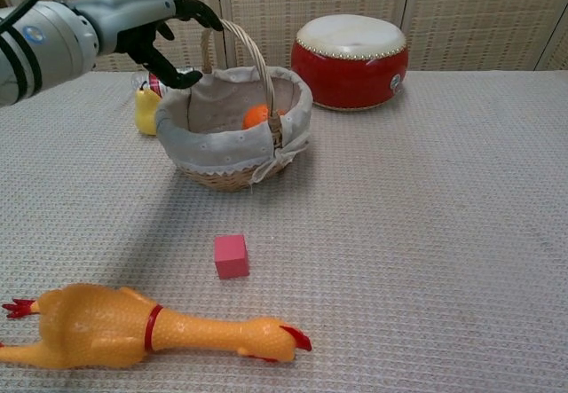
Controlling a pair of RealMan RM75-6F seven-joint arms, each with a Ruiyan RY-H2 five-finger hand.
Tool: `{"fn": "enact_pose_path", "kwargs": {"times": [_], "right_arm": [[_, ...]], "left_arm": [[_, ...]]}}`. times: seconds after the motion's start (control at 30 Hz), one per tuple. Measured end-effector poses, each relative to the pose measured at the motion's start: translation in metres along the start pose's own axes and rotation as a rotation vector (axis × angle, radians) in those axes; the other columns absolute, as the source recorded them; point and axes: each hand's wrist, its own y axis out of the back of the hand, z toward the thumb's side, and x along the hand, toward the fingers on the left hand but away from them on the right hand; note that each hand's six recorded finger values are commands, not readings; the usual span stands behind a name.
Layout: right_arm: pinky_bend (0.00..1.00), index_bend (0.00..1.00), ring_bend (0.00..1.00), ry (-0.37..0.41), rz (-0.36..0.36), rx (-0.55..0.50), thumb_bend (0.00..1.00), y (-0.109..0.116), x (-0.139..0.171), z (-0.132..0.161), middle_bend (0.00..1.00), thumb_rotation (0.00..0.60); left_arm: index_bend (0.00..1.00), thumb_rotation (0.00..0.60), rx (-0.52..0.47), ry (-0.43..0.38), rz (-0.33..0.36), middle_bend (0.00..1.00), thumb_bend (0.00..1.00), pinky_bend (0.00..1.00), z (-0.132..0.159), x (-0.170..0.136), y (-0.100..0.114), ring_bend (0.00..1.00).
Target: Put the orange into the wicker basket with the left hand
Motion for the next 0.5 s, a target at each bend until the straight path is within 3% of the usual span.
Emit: {"fn": "enact_pose_path", "kwargs": {"times": [0.2,0.5], "right_arm": [[0.00,0.00,0.00,0.003,0.001,0.014,0.03,0.001,0.002,-0.001,0.00,0.600],[0.00,0.00,0.00,0.029,0.004,0.039,0.03,-0.001,0.004,0.005,0.00,0.600]], "left_arm": [[0.00,0.600,0.041,0.038,0.038,0.00,0.40,0.13,-0.045,-0.047,0.020,0.00],[0.00,0.600,0.202,0.063,0.056,0.00,0.40,0.12,-0.114,-0.154,0.007,0.00]]}}
